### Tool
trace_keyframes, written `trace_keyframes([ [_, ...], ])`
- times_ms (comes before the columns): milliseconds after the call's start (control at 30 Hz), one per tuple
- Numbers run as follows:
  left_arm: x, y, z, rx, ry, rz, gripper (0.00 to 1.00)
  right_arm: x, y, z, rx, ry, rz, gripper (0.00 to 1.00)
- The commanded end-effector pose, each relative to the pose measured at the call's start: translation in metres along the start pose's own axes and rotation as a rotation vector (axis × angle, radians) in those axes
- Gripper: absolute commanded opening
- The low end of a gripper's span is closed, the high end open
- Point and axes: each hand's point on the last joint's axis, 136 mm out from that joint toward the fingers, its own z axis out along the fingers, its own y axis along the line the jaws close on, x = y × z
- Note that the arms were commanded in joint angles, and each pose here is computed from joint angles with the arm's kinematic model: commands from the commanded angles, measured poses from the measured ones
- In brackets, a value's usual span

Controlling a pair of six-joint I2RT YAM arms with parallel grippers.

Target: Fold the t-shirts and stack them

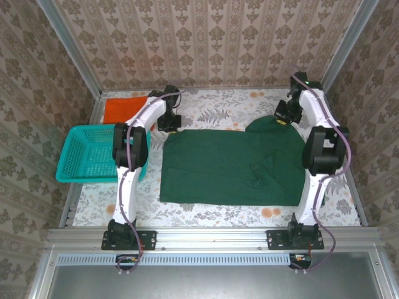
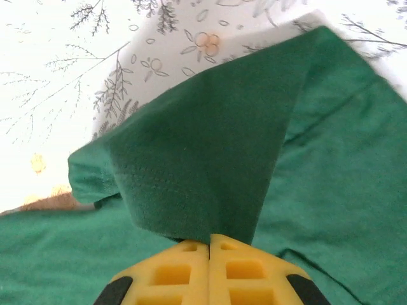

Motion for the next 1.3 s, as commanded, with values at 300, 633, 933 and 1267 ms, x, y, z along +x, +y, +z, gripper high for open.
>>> trace_keyframes([
  [300,0.03,0.006,-0.063,0.022,-0.113,0.09,0.0,0.055,-0.04,-0.053,-0.04,0.021,0.044,0.0],
  [633,0.057,0.008,-0.083,0.054,-0.123,0.093,0.0,0.09,-0.047,-0.08,-0.043,0.116,0.109,0.0],
  [933,0.079,0.017,-0.091,0.056,-0.113,0.076,0.0,0.113,-0.069,-0.095,-0.086,0.13,0.206,0.0],
  [1267,0.081,0.016,-0.107,0.105,-0.114,0.052,0.0,0.116,-0.045,-0.111,-0.325,0.123,0.325,0.0],
])
